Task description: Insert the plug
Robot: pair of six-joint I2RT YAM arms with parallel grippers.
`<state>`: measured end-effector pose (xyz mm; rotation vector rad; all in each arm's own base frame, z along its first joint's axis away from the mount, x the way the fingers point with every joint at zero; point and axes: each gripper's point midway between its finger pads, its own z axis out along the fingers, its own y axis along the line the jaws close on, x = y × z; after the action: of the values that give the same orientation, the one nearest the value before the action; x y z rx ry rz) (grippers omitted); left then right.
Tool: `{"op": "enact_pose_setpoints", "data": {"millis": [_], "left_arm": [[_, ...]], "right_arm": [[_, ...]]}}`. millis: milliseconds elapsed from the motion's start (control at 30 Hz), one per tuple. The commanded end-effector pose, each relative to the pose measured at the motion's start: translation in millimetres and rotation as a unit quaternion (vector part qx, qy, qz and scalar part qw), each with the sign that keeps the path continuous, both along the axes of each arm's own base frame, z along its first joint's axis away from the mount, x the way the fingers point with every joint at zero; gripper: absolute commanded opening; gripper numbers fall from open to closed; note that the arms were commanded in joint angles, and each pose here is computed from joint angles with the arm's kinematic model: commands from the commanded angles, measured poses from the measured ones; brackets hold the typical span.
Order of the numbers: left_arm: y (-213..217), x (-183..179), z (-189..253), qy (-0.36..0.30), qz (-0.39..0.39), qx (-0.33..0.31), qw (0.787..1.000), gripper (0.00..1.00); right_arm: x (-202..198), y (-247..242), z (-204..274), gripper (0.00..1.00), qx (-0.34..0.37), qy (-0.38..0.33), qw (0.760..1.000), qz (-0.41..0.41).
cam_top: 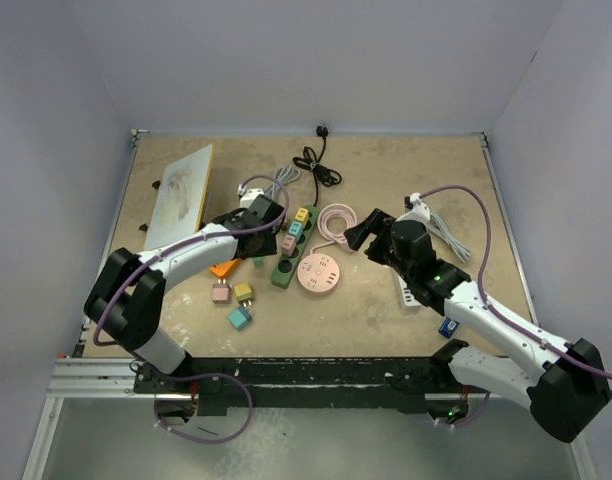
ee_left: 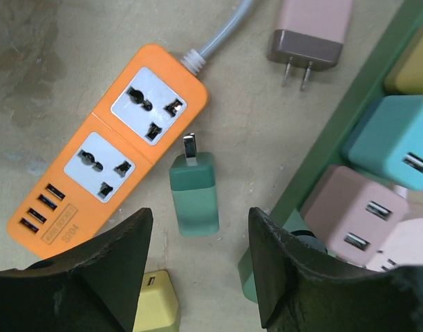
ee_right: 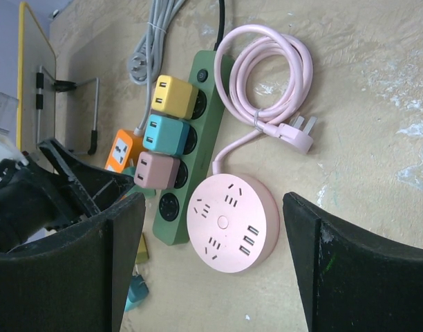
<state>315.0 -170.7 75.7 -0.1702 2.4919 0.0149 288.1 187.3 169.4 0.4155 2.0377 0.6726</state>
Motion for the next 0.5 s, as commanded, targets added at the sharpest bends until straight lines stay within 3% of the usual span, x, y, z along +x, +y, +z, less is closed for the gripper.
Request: {"op": "enact_pose_setpoints", "data": {"millis": [0,233,467], "left_arm": [[-0.8,17.4,-4.1,-0.026,0.038,-0.025,0.999,0.55],[3.1,21.2,-29.2,-0.003,0.04,-0.027,0.999,0.46],[9.2,20.1,-38.2,0.004,0.041,-0.021,0.999,0.28]], "right_arm": [[5.7,-1.7,13.2,0.82,0.009,-0.015,1.0,-0.013],[4.9,-1.5,13.9,0.82,0.012,-0.013,1.0,-0.013],[4.2,-3.5,12.5,0.82,0.01,-0.012,1.0,-0.016]]}}
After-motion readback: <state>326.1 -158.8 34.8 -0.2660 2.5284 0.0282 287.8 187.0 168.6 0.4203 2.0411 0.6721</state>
